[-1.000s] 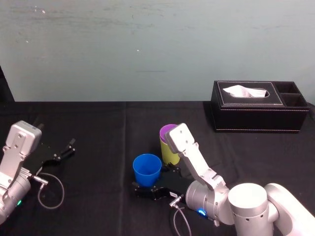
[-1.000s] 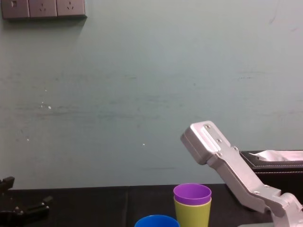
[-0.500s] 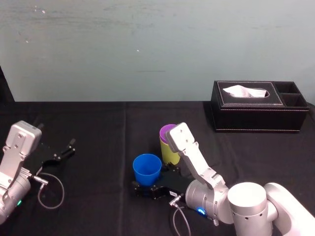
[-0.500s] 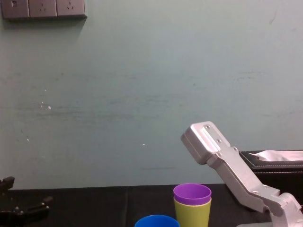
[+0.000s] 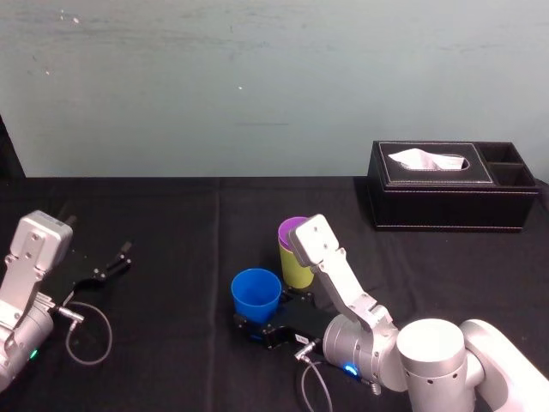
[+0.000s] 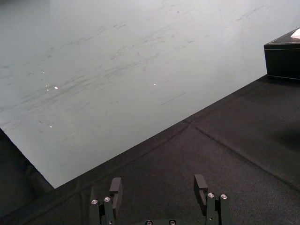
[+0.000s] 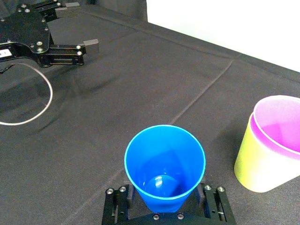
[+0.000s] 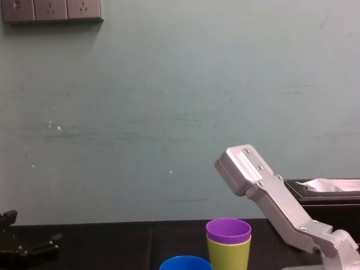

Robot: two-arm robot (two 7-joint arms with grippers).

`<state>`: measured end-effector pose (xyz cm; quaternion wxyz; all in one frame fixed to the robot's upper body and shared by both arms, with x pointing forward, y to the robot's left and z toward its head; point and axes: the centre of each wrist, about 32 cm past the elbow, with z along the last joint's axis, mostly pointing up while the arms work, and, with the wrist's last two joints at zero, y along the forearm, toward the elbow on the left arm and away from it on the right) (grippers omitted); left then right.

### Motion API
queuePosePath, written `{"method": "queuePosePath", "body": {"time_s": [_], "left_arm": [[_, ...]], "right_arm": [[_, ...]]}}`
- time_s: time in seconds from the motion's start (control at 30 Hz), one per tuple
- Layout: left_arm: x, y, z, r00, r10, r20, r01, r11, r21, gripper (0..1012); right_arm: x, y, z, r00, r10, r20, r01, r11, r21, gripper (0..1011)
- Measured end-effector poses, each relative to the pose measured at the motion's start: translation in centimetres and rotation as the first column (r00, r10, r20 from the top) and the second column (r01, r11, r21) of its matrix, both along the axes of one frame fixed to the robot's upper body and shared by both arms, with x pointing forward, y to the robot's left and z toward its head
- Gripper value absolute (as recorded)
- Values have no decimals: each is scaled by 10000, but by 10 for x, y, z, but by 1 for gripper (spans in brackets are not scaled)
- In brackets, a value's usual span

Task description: Stack the three plastic cups sequentially using one hand.

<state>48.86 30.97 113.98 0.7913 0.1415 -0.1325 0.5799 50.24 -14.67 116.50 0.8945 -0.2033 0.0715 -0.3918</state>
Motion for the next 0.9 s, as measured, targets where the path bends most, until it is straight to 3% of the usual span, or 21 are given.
{"method": "queuePosePath", "body": {"time_s": [0.13,0.57,0.9], "left_arm": [[0,0,0,10000,0,0,0,10000,0,1000],[0,0,0,10000,0,0,0,10000,1,1000],[0,0,0,10000,0,0,0,10000,-1,1000]], "right_arm": [[0,0,0,10000,0,-2,0,10000,-2,716],[-2,-1,4,9999,52,111,-52,10000,-20,705],[-5,-6,38,9980,308,557,-298,9994,-185,706]]}}
